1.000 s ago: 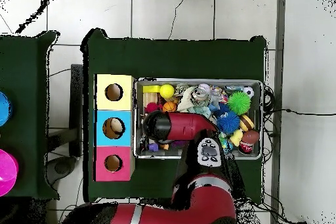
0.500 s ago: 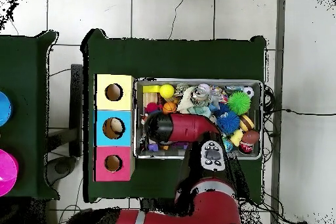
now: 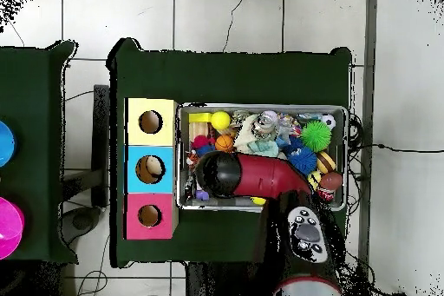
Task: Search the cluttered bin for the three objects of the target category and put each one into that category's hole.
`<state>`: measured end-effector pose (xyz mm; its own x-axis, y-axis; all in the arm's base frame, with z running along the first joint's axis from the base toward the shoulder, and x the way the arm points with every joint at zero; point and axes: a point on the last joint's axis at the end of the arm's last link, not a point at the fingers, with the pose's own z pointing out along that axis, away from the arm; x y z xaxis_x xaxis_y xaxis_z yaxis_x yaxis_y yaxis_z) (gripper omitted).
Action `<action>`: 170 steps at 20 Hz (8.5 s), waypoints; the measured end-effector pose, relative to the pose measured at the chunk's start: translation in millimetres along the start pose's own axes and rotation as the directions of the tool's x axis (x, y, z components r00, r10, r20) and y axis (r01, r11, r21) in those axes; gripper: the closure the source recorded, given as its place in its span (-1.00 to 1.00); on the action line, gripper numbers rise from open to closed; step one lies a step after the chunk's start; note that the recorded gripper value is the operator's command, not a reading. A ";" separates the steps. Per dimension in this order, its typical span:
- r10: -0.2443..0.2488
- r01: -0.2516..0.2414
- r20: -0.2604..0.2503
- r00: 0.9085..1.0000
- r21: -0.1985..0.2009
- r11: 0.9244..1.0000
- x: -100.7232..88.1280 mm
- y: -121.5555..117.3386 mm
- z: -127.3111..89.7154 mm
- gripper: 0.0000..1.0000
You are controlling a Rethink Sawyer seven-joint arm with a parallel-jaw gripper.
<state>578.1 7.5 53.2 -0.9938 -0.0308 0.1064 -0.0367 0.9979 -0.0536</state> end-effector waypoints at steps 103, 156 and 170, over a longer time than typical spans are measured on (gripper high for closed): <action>0.040 0.018 0.286 0.958 -0.197 0.980 -76.6 186.9 -81.3 1.00; 0.098 -0.058 0.209 0.973 -0.191 0.980 -93.9 179.7 -76.4 1.00; 0.149 -0.096 0.256 0.955 -0.209 0.973 -100.2 182.7 -64.8 1.00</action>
<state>677.8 196.7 97.1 -0.9814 0.1049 -0.1608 0.0817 0.9861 0.1450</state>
